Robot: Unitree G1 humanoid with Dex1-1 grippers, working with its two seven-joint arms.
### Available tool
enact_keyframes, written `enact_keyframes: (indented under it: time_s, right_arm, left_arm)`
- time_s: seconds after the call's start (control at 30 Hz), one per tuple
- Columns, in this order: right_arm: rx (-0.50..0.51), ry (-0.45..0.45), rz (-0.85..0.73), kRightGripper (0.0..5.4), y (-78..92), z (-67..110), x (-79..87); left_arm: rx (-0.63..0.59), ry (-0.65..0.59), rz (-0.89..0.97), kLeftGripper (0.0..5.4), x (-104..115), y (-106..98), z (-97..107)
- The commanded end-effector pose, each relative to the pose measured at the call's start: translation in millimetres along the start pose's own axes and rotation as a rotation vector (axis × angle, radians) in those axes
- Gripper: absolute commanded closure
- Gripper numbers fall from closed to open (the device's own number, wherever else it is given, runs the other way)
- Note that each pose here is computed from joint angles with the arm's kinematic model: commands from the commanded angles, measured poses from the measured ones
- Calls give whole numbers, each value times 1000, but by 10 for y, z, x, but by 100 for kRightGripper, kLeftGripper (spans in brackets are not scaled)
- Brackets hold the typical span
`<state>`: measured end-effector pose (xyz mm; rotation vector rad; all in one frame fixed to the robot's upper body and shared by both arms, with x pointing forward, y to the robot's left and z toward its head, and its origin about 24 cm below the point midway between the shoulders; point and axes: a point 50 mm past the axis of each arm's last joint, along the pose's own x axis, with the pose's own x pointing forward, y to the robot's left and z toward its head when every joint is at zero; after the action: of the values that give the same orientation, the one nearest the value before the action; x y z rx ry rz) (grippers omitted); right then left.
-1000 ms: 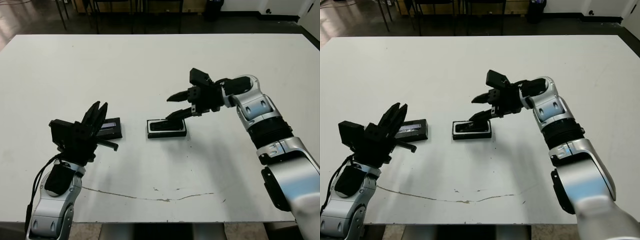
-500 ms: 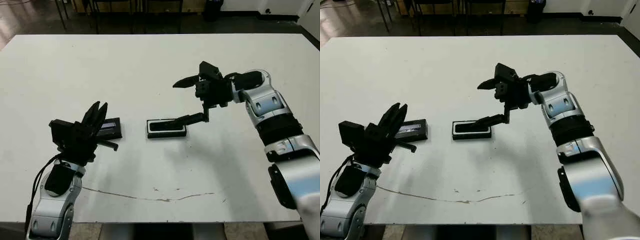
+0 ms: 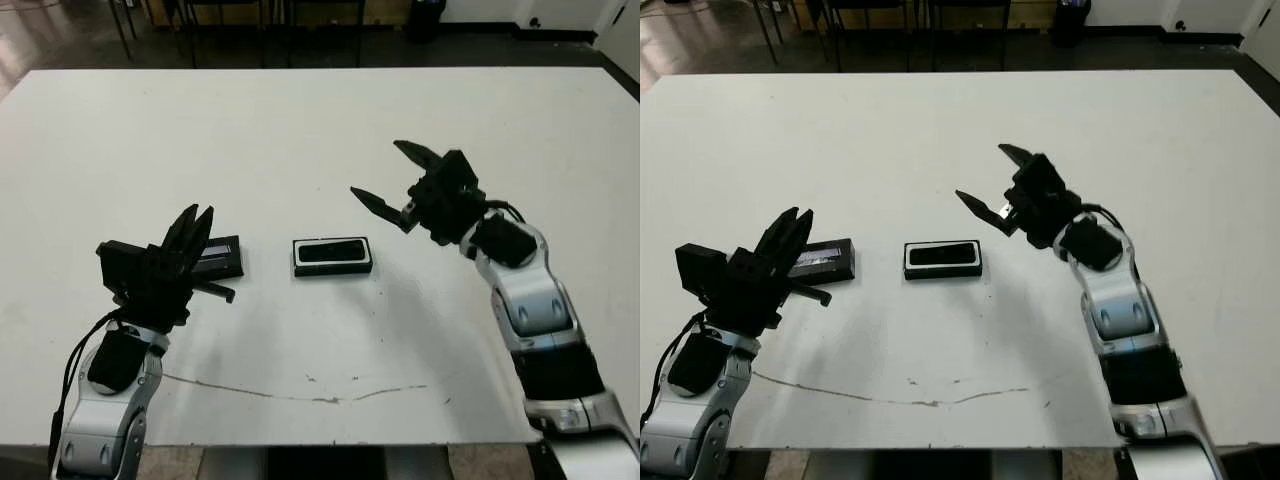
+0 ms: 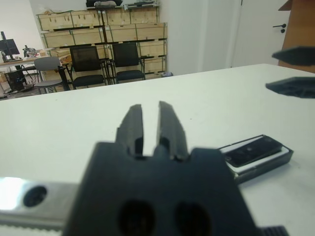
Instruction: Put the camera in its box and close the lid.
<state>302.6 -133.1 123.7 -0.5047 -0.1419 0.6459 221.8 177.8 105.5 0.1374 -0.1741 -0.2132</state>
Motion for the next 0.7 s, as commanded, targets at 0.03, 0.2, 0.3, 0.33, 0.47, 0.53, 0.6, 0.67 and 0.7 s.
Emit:
enact_keyframes:
  time_s: [0.03, 0.2, 0.3, 0.33, 0.47, 0.53, 0.6, 0.67, 0.7]
  right_arm:
    - [-30, 33, -2, 331, 92, -66, -75]
    - [-97, 72, 9, 443, 207, -79, -104]
    - [-113, 74, 28, 513, 276, -81, -112]
    - [-115, 75, 36, 533, 295, -83, -110]
    - [-119, 94, 59, 537, 362, -105, -88]
    - [-120, 114, 63, 537, 396, -123, -69]
    - [-118, 135, 70, 537, 427, -144, -49]
    - [-110, 153, 80, 537, 455, -174, -26]
    - [-103, 161, 85, 537, 467, -192, -15]
  left_arm:
    - [4, 34, 1, 540, -25, 12, -60]
    - [6, 36, 1, 540, -28, 9, -59]
    - [5, 37, 2, 540, -30, 8, -58]
    - [6, 37, 2, 540, -30, 7, -57]
    - [15, 35, 0, 540, -32, 7, -55]
    - [16, 33, 0, 540, -30, 9, -60]
    - [10, 35, 0, 540, -30, 8, -61]
    - [5, 35, -1, 540, -31, 6, -61]
    - [3, 35, -2, 540, -32, 6, -61]
